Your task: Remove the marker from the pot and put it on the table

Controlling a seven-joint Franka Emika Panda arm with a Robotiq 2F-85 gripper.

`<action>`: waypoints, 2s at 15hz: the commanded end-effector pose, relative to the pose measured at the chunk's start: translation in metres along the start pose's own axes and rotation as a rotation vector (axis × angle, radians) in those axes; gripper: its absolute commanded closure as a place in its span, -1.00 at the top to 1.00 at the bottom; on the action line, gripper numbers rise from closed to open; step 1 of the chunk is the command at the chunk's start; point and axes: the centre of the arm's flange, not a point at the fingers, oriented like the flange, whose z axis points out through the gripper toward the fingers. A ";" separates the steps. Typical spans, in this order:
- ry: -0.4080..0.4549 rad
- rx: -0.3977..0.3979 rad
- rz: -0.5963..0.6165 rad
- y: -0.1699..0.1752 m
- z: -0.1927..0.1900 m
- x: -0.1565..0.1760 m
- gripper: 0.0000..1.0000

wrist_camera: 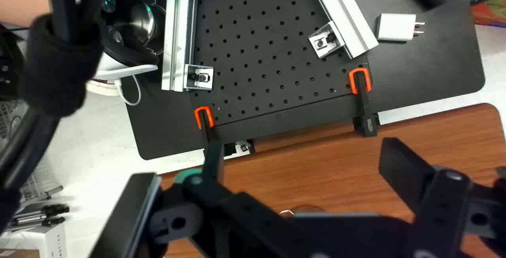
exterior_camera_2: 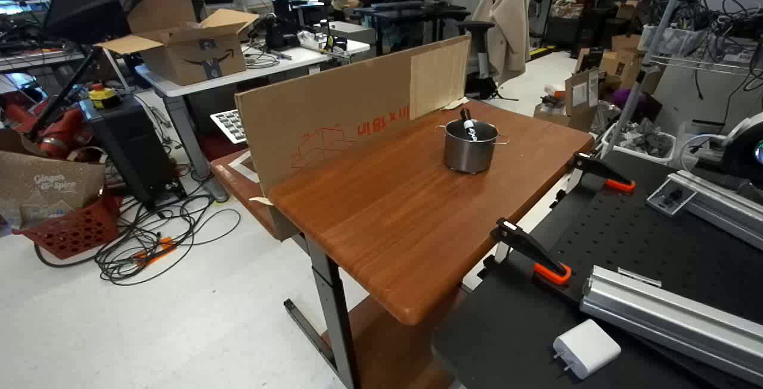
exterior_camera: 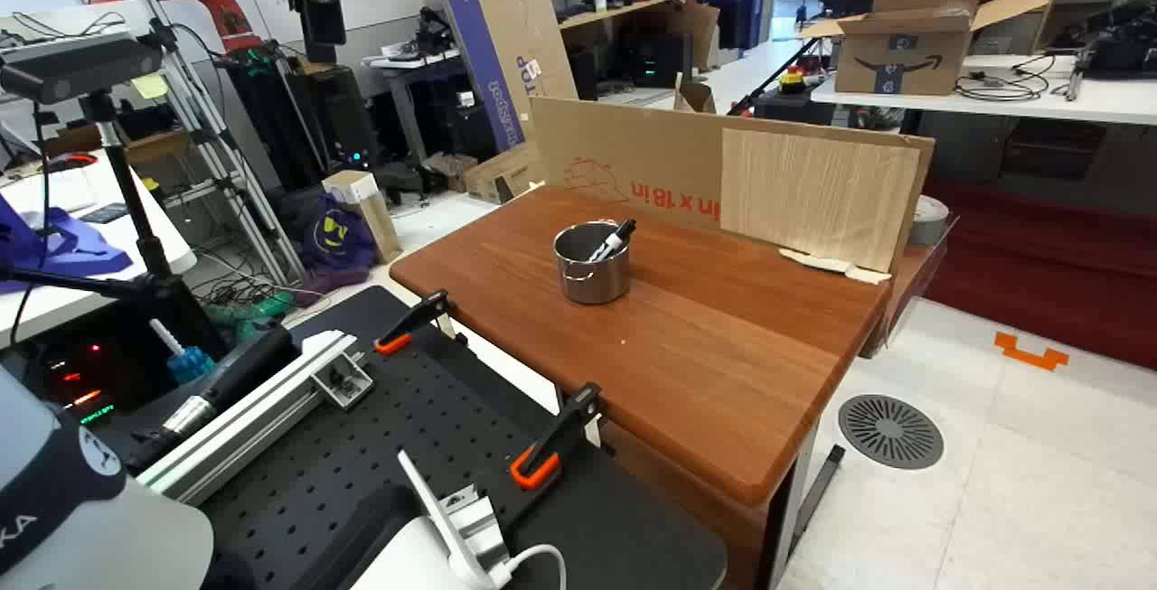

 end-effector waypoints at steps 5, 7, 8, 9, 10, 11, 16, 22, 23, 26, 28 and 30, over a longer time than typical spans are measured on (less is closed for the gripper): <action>0.079 0.047 0.029 -0.001 -0.001 0.038 1.00; 0.100 0.090 0.046 0.000 0.002 0.064 1.00; 0.109 0.112 0.055 0.001 0.005 0.077 1.00; 0.112 0.134 0.063 0.003 0.008 0.091 1.00; 0.118 0.152 0.075 0.005 0.011 0.103 1.00; 0.124 0.181 0.096 0.007 0.015 0.116 1.00; 0.158 0.251 0.182 0.015 0.051 0.181 1.00; 0.136 0.304 0.249 0.019 0.106 0.226 1.00; 0.136 0.313 0.267 0.020 0.114 0.232 1.00; 0.125 0.327 0.315 0.025 0.138 0.252 1.00; 0.123 0.336 0.342 0.024 0.152 0.265 1.00; 0.120 0.338 0.359 0.020 0.163 0.274 1.00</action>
